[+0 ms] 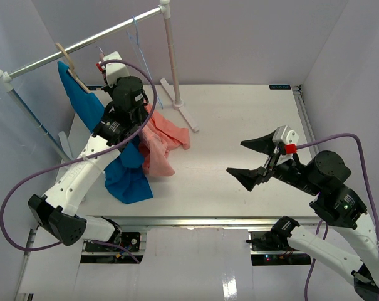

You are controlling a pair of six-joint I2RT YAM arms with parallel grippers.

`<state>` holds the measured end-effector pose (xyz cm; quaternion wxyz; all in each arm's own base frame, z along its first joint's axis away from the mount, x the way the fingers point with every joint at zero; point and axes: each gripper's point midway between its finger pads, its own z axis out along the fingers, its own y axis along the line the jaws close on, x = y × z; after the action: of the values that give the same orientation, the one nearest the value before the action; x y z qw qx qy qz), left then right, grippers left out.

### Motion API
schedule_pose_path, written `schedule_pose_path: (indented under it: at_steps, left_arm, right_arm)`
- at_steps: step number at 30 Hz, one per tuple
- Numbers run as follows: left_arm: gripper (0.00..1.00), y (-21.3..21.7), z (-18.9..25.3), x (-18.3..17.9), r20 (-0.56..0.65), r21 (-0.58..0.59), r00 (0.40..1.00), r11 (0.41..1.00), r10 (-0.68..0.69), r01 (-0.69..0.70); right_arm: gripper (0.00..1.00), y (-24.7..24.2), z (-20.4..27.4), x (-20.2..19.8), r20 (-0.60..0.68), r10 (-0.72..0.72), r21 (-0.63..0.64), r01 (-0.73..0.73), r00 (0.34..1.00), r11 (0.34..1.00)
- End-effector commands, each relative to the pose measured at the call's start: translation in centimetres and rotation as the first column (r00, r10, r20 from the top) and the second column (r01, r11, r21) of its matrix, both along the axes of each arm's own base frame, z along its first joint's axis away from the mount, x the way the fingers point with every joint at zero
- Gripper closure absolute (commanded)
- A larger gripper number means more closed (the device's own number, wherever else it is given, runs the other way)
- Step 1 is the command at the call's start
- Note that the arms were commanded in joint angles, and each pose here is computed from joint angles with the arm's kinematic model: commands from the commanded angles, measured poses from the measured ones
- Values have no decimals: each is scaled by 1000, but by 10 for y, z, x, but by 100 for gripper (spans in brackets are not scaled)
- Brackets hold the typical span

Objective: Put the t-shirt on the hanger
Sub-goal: Place the hanger at the clothesline.

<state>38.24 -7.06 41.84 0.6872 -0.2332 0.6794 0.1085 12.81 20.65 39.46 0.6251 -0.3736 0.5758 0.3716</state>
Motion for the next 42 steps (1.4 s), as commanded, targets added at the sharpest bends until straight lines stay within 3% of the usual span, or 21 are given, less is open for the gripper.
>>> schedule_pose_path:
  at_steps: [1,11,26,34,35,36,38,40,42]
  left_arm:
    - [100,16,42,3,110,-48,994,999,17,-12]
    - [100,26,63,9,153,0,988,1000,-1,1]
    - [100,48,23,51,85,-35,996,999,1,2]
    - [97,51,5,55,63,-59,997,997,-43,47]
    - [92,48,4,54,65,-67,996,995,-65,69]
    - [77,44,4,53,68,-74,993,992,-95,100]
    - [36,33,6,48,75,-77,981,980,-177,182]
    - [7,22,10,41,88,-90,965,963,-245,253]
    - [2,-2,15,33,93,-84,912,910,-399,406]
  right_arm:
    - [3,2,12,0,20,5,36,-6,1000,999]
    - [3,5,6,0,21,17,35,-17,1000,999]
    - [3,0,6,-8,42,30,53,-32,999,998]
    - [3,0,4,-10,42,36,52,-39,998,998]
    - [3,0,4,-10,41,36,51,-38,999,998]
    - [3,0,4,-9,41,35,51,-37,999,998]
    - [3,0,2,-9,40,34,50,-36,999,998]
    - [3,2,1,-8,37,38,47,-39,999,998]
    - [3,4,-2,-7,31,43,41,-44,999,998]
